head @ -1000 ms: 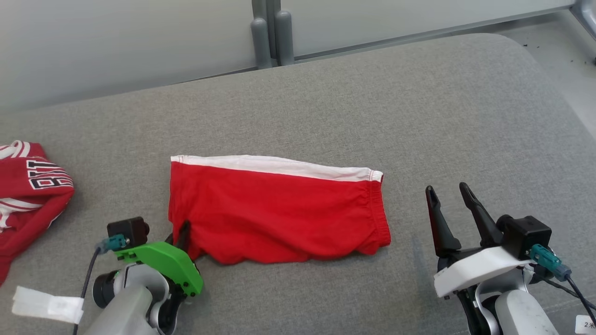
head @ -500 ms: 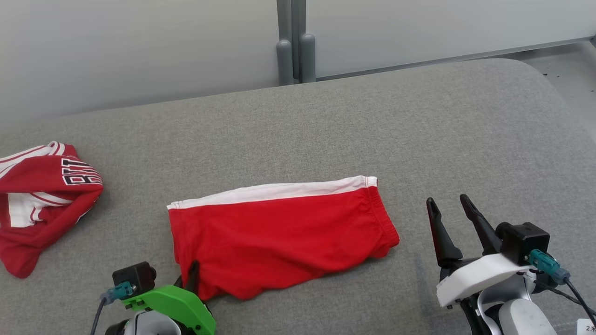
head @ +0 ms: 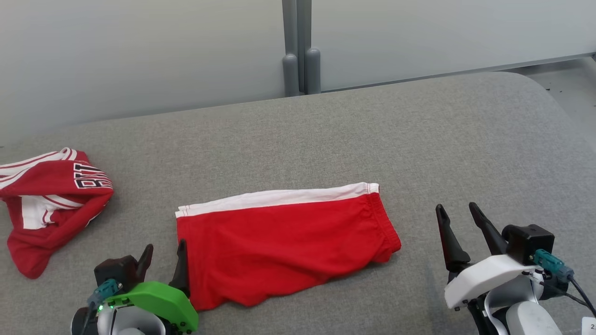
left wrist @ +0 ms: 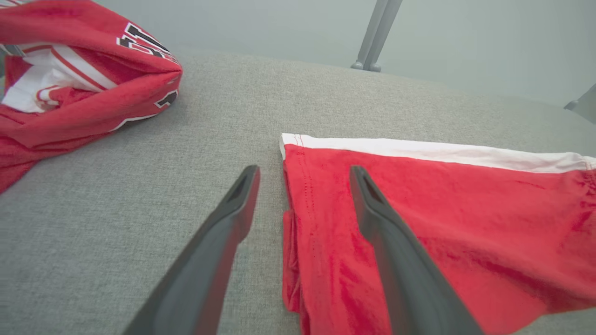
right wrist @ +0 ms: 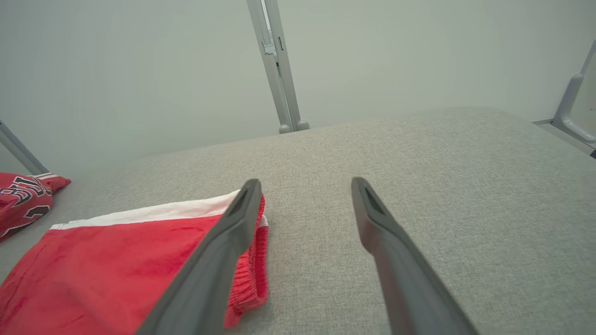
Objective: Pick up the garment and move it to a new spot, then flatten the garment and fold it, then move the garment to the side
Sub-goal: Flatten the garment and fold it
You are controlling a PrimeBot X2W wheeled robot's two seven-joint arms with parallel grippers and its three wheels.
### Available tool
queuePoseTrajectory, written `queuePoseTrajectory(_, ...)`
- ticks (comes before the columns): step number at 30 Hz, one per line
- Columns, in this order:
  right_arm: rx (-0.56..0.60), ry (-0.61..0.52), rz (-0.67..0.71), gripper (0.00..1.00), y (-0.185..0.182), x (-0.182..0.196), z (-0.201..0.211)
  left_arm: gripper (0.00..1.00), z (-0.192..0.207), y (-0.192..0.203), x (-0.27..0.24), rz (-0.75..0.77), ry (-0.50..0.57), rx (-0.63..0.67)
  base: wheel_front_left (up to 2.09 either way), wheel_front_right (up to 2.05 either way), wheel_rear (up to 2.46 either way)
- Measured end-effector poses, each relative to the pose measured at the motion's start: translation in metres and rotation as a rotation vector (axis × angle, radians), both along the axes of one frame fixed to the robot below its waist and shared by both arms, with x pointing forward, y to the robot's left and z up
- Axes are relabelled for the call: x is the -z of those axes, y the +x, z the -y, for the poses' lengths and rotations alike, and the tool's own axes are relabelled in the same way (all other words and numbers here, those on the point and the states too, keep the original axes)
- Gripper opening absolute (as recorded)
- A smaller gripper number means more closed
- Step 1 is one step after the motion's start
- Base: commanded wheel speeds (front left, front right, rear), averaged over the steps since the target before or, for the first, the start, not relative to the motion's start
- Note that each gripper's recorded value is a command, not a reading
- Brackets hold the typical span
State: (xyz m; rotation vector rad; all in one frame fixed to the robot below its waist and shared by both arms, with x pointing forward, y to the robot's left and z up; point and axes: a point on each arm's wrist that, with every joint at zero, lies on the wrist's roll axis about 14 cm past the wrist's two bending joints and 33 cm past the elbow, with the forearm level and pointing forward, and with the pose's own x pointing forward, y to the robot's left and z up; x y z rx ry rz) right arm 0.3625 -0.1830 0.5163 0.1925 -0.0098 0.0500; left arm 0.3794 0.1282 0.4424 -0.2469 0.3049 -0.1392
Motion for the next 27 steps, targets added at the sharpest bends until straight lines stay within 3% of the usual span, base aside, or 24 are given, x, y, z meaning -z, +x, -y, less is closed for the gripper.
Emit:
queuePoseTrajectory(9, -0.057, -0.002, -0.111, 1.0, 0.005, 0.021, -0.016, 1.0, -0.009, -0.005, -0.035, 0.152, 0.081, -0.022, 0.0, 0.0, 0.0)
queuePoseTrajectory(23, -0.176, 0.032, -0.363, 1.0, 0.029, 0.085, -0.057, 1.0, -0.032, -0.03, -0.038, 0.157, 0.047, -0.134, 0.0, 0.0, 0.0)
queuePoseTrajectory(27, -0.202, 0.093, -0.453, 1.0, 0.031, 0.104, -0.071, 1.0, -0.041, -0.034, -0.037, 0.15, 0.048, -0.166, 0.0, 0.0, 0.0)
